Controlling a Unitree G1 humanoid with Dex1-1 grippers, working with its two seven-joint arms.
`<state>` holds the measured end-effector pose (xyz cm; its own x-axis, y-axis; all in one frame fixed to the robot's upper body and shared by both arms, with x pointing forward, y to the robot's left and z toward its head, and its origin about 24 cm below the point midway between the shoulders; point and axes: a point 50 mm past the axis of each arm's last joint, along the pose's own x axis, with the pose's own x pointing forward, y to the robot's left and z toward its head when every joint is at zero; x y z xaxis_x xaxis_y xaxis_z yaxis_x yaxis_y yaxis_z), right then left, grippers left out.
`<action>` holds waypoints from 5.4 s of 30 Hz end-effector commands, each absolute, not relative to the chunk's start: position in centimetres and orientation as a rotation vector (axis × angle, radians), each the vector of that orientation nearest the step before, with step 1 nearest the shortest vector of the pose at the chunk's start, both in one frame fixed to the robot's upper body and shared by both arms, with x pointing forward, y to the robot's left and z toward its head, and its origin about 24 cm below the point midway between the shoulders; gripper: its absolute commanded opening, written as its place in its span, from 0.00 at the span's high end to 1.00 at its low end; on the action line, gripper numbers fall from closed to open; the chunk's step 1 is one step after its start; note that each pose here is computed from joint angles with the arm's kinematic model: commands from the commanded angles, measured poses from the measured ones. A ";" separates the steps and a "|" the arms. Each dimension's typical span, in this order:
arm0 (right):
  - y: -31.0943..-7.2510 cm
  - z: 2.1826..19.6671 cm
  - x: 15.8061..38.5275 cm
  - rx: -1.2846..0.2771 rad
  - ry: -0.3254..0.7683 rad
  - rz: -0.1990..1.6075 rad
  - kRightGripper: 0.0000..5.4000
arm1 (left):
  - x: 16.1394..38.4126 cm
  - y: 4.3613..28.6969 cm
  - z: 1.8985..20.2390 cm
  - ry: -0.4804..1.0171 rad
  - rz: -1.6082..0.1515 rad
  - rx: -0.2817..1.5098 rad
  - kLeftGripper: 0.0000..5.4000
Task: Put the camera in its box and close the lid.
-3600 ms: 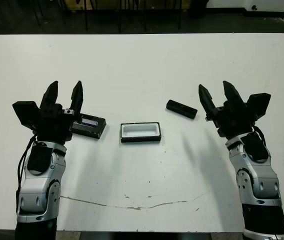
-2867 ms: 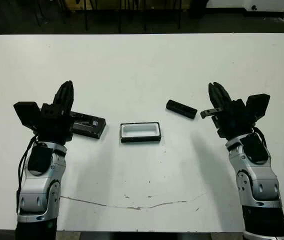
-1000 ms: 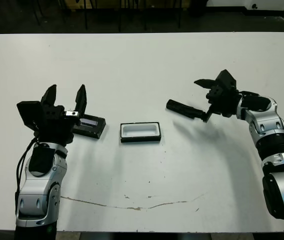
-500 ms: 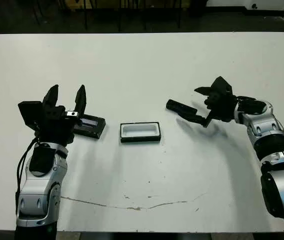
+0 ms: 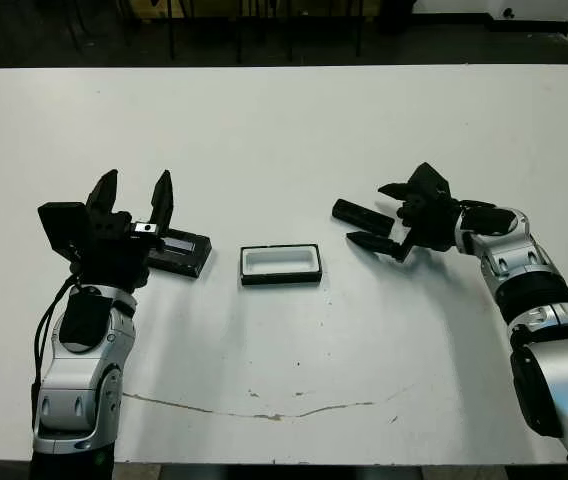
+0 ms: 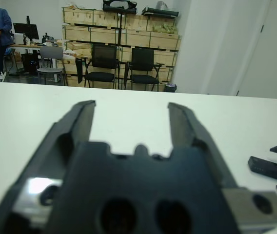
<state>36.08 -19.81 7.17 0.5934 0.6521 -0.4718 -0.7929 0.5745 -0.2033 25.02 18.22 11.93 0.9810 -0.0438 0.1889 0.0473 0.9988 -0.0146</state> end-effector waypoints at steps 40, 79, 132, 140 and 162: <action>-20.9 8.2 35.5 -0.395 0.450 0.996 0.84 | 24.8 18.6 11.3 -0.150 -0.028 -0.015 0.39; -7.9 14.9 33.8 -0.905 0.530 1.424 0.84 | 24.6 18.7 11.5 -0.161 -0.005 -0.028 0.24; -5.2 11.6 32.7 -1.036 0.523 1.466 0.84 | 24.5 18.6 10.9 -0.236 -0.008 -0.033 1.00; -6.2 12.5 33.2 -0.975 0.468 1.473 0.75 | 24.5 18.6 10.9 -0.235 -0.013 -0.041 1.00; -11.4 18.6 35.1 -0.708 0.181 1.303 0.02 | 24.6 18.6 10.7 -0.222 -0.024 -0.019 1.00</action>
<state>35.06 -10.79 18.04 0.2656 0.8104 -0.5222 -0.9250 0.0614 -0.3750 24.61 18.32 11.49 0.9652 -0.0240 0.2603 0.0325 0.9991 -0.0282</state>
